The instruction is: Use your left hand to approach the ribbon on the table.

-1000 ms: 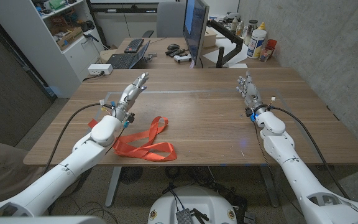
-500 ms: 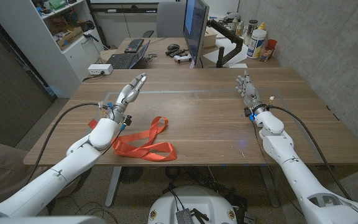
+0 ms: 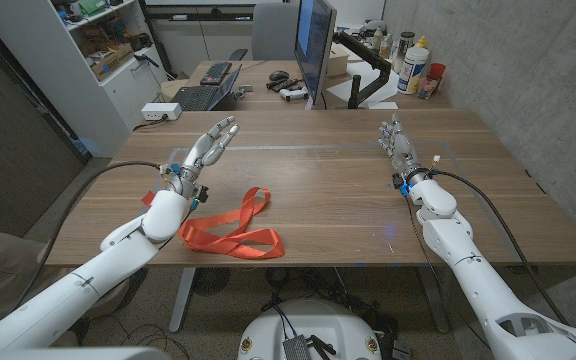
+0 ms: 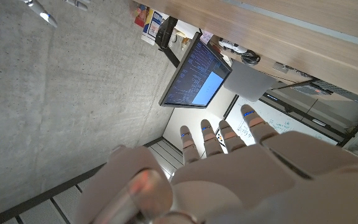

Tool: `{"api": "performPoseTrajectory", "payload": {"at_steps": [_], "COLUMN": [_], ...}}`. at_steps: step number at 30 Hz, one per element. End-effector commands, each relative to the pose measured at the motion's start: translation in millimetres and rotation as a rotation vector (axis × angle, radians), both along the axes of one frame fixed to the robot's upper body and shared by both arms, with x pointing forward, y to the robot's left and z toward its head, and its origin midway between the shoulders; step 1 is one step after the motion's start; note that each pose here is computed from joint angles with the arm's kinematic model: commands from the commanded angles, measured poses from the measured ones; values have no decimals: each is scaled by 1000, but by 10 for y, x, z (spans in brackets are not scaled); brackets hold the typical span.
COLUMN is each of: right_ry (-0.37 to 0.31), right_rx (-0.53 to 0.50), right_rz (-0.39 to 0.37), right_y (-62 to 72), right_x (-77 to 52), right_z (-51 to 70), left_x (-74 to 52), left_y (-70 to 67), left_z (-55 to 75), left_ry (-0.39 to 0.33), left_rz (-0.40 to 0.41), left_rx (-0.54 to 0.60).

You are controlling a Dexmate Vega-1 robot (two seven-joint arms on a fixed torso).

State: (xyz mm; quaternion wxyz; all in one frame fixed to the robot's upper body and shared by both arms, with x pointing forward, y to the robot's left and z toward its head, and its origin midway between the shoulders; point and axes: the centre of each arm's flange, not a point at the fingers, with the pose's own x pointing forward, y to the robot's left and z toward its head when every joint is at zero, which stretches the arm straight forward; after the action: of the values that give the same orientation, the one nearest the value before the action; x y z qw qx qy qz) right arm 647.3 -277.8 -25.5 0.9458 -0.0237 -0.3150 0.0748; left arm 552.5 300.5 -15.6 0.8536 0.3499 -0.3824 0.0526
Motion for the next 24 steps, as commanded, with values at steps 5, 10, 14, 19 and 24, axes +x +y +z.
{"api": "performPoseTrajectory", "payload": {"at_steps": [5,10,14,19,24], "right_ry": [-2,0,2,1,11], "right_rx": [-11,-13,-10,-7,-24], "right_rz": [-3,-1,3,-5,-1], "right_y": [0,-4,10,-6,6], "right_x": [-5,17,40,69,103], "right_z": [-6,2,2,18,28], "left_x": [-39,-39,-39,-44,-51], "left_y": [-82,-107,-126,-126,-131], "left_z": [-4,-13,-51,-115,-173], "left_ry": [-39,-46,-37,-15,0], "left_rz": [110,126,135,140,142], "left_rx": [126,158,176,193,211]}}
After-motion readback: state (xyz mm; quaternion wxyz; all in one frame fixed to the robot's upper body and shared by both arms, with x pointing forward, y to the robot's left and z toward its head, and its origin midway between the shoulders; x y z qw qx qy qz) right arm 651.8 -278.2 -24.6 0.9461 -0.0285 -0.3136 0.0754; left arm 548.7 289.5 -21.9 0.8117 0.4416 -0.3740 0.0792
